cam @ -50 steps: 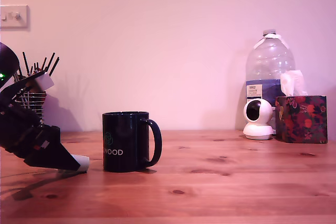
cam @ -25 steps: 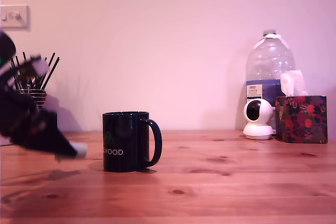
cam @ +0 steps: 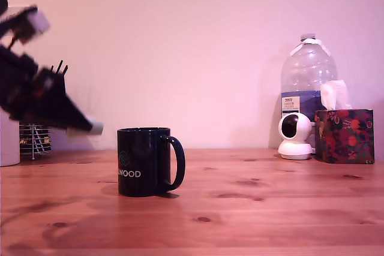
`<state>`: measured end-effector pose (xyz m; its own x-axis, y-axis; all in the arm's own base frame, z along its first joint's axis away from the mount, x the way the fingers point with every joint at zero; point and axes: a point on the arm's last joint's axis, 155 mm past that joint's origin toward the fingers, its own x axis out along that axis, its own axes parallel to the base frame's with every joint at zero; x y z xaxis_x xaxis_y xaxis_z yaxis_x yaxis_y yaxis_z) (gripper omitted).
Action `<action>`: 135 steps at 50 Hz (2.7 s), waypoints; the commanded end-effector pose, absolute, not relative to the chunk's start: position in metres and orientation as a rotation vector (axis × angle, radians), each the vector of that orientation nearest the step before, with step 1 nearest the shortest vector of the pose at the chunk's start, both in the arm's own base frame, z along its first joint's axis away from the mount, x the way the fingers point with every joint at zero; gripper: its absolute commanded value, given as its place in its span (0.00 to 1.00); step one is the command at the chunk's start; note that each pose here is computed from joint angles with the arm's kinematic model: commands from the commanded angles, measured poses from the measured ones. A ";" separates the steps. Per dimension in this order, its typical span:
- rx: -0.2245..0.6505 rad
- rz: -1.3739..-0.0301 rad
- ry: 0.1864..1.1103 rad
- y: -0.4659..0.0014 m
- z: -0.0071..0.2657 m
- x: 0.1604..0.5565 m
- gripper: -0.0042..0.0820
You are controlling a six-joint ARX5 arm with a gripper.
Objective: Pick up the coffee capsules from the table one by one and drop them inside the nearest coffee cup
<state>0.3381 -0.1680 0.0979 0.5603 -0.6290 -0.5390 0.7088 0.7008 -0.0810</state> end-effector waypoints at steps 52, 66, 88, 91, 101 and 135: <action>0.192 -0.784 0.669 -0.229 0.121 0.373 0.32; 0.222 -0.742 0.736 -0.234 0.110 0.394 0.32; 0.238 -0.730 0.801 -0.236 0.096 0.403 0.32; 0.240 -0.730 0.806 -0.236 0.095 0.403 0.32; 0.245 -0.723 0.821 -0.234 0.092 0.401 0.32; 0.289 -0.745 0.817 -0.242 0.092 0.394 0.72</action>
<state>0.3943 -0.2391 0.0938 0.4565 -0.4850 -0.7459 0.6912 0.7212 -0.0459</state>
